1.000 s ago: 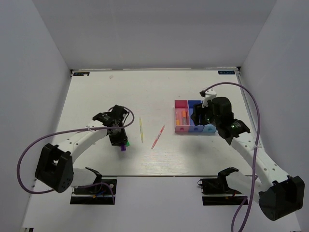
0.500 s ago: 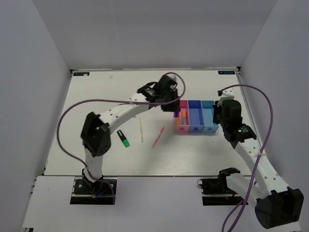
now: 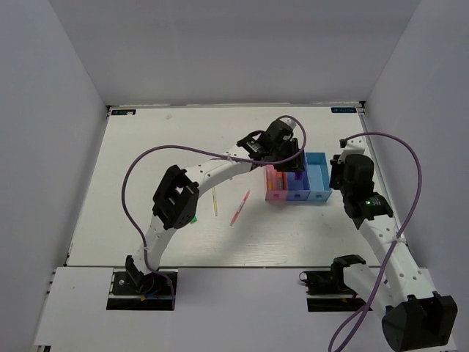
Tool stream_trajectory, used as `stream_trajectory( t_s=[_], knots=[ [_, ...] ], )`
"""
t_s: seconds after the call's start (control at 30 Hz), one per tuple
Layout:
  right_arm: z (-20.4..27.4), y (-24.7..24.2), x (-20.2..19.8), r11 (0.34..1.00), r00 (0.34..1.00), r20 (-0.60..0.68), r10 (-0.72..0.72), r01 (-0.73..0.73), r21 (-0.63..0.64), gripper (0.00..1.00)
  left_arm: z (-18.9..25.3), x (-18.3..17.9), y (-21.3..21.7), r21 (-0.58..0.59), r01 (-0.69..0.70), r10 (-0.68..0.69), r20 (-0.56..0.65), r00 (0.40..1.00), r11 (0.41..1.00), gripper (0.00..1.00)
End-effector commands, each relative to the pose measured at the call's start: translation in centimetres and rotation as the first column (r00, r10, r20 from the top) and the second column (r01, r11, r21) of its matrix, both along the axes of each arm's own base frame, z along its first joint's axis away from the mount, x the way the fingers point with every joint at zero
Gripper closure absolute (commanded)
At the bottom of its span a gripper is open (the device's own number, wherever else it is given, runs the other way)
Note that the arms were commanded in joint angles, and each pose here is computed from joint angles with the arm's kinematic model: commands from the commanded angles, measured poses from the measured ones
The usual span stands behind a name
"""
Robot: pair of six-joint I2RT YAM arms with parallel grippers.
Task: Sort the stationery into containers
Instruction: Place the stationery into the container
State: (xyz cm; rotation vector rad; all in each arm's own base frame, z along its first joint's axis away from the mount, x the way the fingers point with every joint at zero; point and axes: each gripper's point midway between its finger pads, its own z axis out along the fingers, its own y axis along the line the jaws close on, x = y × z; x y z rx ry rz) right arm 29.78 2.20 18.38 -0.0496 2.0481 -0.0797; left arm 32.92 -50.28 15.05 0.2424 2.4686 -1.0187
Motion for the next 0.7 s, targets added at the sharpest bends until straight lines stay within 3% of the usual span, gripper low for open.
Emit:
stream_trajectory(
  t_s=[0.0, 0.3, 0.67],
  knots=[
    [1.1, 0.0, 0.5, 1.000, 0.998, 0.056, -0.001, -0.001, 0.025, 0.76, 1.1, 0.8, -0.9, -0.073, -0.020, 0.021, 0.011, 1.000, 0.997, 0.77],
    [0.9, -0.1, 0.4, 0.999, 0.999, 0.046, 0.001, -0.003, 0.046, 0.67, -0.3, 1.8, -0.7, -0.040, -0.056, 0.056, -0.010, 0.998, 0.998, 0.57],
    [0.7, -0.3, 0.3, 0.998, 0.999, 0.041, 0.006, -0.008, 0.061, 0.53, 2.8, 1.4, 0.1, -0.064, -0.039, 0.041, 0.031, 0.999, 0.997, 0.51]
  ],
)
